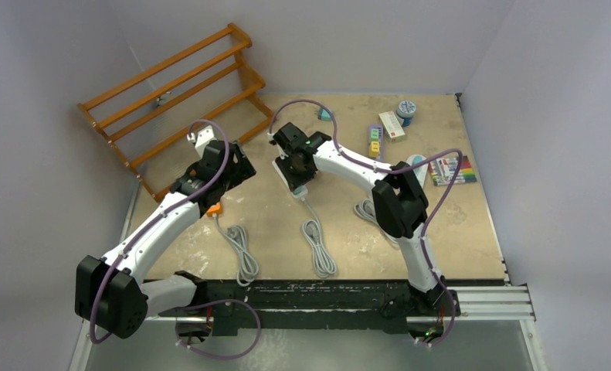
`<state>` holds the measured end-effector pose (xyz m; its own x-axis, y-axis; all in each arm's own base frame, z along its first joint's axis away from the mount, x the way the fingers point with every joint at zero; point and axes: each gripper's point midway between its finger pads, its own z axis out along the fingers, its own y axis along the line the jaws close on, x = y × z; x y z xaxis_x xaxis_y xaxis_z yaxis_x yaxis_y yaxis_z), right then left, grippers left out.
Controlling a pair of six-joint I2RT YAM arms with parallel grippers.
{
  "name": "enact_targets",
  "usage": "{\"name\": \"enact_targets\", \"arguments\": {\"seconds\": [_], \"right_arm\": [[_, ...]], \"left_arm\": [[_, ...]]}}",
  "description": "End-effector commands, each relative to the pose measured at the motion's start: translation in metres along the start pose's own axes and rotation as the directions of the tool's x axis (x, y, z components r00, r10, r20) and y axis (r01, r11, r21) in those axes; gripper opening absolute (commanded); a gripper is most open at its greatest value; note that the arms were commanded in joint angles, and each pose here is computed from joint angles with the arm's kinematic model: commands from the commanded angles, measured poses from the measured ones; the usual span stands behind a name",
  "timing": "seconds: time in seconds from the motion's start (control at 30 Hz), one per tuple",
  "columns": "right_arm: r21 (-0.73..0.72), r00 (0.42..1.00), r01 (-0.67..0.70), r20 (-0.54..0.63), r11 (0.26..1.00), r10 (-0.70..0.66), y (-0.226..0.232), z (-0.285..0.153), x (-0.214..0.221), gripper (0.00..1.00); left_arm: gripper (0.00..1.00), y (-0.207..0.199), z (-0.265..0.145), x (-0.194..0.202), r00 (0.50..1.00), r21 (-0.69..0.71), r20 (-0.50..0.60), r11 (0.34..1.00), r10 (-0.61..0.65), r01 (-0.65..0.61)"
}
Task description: Insert the plug
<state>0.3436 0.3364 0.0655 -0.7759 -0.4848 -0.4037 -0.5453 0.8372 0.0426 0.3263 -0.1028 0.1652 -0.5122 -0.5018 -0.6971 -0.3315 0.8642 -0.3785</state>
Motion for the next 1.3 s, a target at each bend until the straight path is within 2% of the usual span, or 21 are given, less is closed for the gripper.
{"name": "enact_targets", "arguments": {"seconds": [0.0,0.2,0.43,0.6,0.9,1.03,1.27], "right_arm": [[0.181,0.978,0.056,-0.206,0.982,-0.018,-0.038,0.022,0.057,0.0],[0.215,0.954,0.093,-0.299,0.972,-0.025,-0.047,0.035,0.085,0.0],[0.151,0.92,0.095,-0.39,0.984,-0.029,-0.037,0.058,0.104,0.0],[0.18,0.896,0.118,-0.443,0.977,-0.027,-0.044,0.07,0.117,0.0],[0.233,0.924,0.069,-0.383,0.97,0.027,-0.032,0.065,0.144,0.0],[0.237,0.914,0.065,-0.404,0.969,0.038,-0.025,0.076,0.168,0.0],[0.273,0.908,0.071,-0.417,0.959,0.052,-0.033,0.081,0.184,0.0]], "left_arm": [[0.82,-0.01,-0.002,-0.008,1.0,0.047,0.021,0.999,-0.022,0.021],[0.82,-0.013,-0.003,-0.006,1.0,0.069,0.006,0.997,-0.029,0.029],[0.82,-0.017,-0.006,-0.006,0.999,0.091,0.004,0.995,-0.036,0.035],[0.82,-0.019,-0.008,-0.007,0.999,0.108,0.002,0.993,-0.043,0.042],[0.81,-0.022,-0.007,-0.003,0.999,0.124,-0.017,0.991,-0.046,0.048],[0.81,-0.02,-0.005,-0.002,0.999,0.116,-0.019,0.992,-0.045,0.047],[0.81,-0.018,-0.002,0.0,0.999,0.104,-0.022,0.994,-0.042,0.044]]}}
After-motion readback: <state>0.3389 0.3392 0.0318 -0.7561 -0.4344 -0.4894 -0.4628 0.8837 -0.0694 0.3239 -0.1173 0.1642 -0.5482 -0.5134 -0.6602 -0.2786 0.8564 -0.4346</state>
